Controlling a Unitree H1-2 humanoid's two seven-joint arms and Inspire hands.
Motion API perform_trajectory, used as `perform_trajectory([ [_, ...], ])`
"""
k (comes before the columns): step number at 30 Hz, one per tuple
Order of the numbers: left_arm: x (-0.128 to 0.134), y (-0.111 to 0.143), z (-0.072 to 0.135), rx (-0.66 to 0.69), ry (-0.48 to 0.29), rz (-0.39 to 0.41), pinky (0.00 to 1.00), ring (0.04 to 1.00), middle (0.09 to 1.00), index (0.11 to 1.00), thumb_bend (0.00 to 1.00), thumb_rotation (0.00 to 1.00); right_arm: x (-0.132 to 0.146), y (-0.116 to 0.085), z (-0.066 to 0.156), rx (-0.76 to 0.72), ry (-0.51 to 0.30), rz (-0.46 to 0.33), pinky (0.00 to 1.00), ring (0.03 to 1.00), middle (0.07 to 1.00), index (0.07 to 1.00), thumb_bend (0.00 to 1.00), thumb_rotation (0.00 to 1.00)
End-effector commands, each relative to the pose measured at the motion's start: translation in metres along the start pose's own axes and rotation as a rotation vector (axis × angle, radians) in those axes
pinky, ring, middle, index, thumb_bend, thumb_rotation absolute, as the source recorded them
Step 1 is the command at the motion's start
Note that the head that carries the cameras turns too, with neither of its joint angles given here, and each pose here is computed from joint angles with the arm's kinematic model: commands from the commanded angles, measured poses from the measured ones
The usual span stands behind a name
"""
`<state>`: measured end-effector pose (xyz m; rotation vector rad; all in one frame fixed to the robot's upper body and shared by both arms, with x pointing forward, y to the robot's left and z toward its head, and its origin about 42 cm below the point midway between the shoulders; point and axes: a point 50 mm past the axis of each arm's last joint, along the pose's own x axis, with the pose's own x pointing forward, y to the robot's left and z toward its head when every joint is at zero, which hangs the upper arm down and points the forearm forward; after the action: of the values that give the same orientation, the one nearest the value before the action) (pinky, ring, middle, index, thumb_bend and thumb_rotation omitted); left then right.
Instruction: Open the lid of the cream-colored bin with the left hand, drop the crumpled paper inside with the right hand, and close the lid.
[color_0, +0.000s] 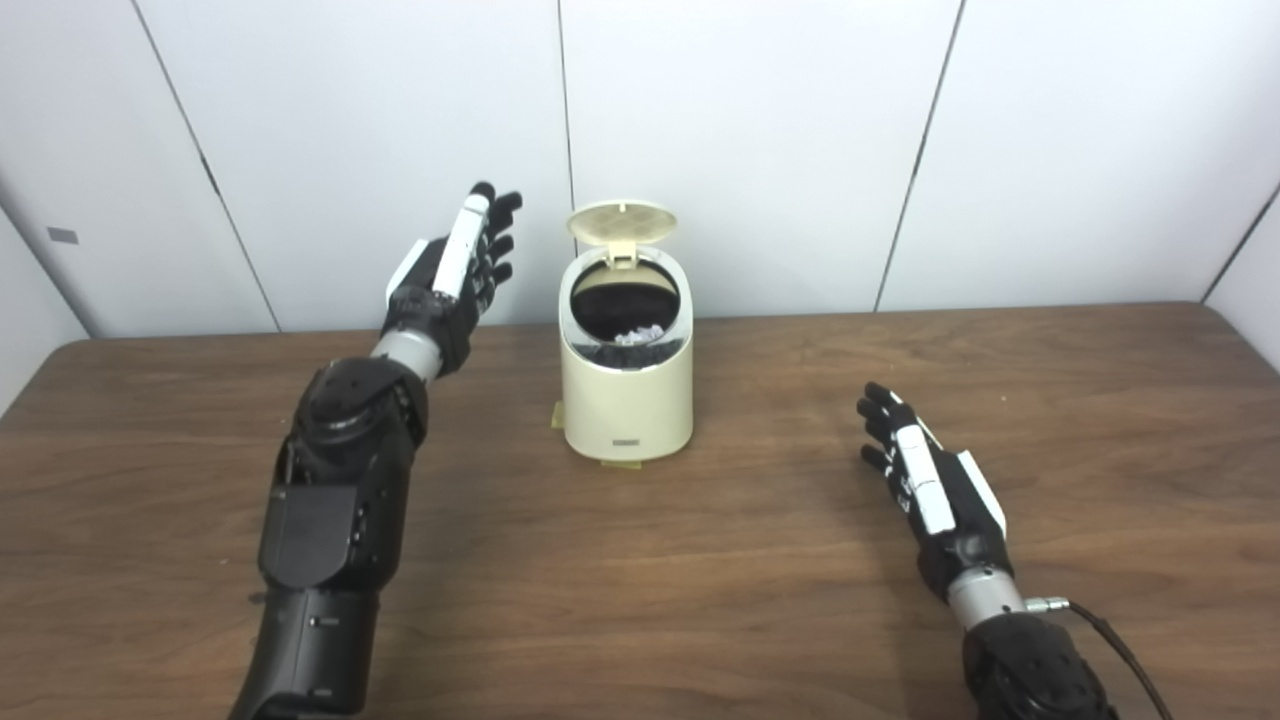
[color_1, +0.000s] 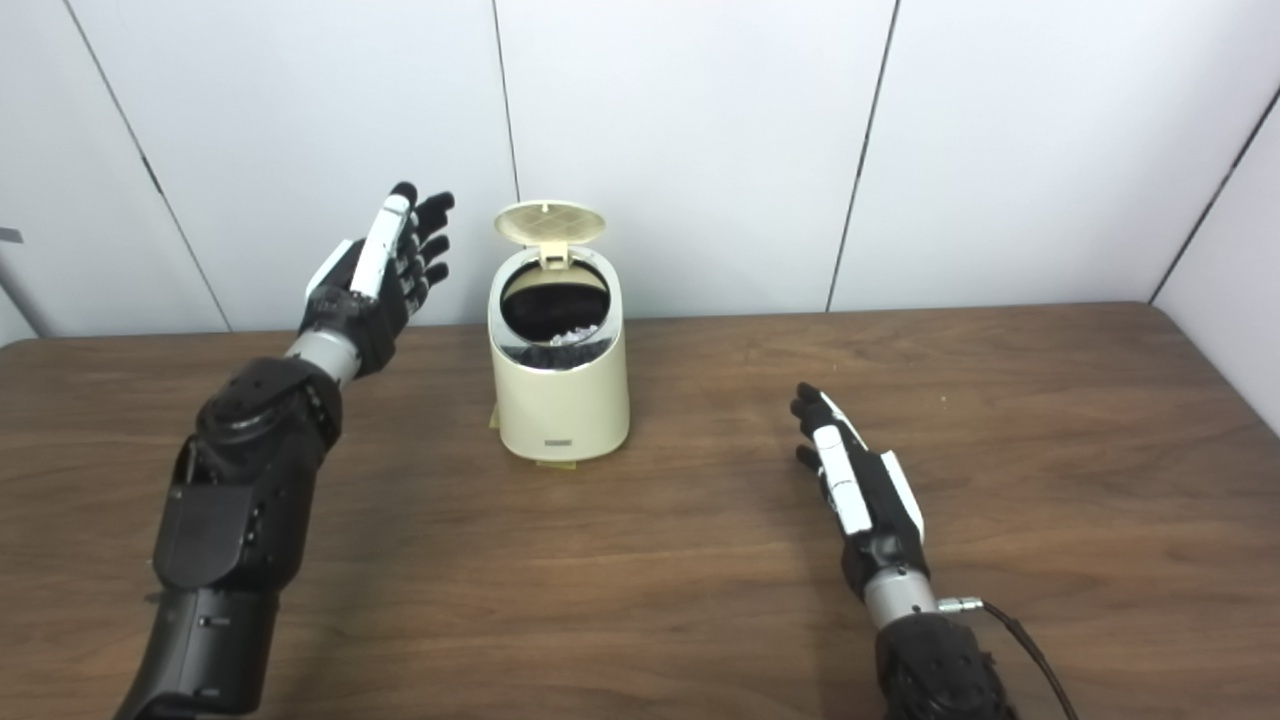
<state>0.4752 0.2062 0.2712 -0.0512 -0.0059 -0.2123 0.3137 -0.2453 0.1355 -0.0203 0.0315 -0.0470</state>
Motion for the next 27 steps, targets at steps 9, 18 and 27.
perform_trajectory([
  [9,0.024,-0.013,0.056,0.241,-0.177,-0.075,0.98,0.967,0.926,0.831,0.48,1.0,-0.001,0.002,0.005,0.089,-0.032,-0.034,1.0,0.982,0.944,0.942,0.61,0.97],
  [18,0.032,-0.021,0.073,0.715,-0.305,-0.082,1.0,0.929,0.839,0.727,0.46,1.0,0.001,0.003,0.003,0.051,0.005,-0.054,0.94,0.972,0.946,0.944,0.58,0.97],
  [27,0.026,-0.03,0.076,0.959,-0.33,-0.08,0.89,0.896,0.828,0.704,0.53,1.0,0.0,0.005,-0.004,-0.007,0.035,-0.038,0.94,0.979,0.963,0.972,0.54,0.99],
])
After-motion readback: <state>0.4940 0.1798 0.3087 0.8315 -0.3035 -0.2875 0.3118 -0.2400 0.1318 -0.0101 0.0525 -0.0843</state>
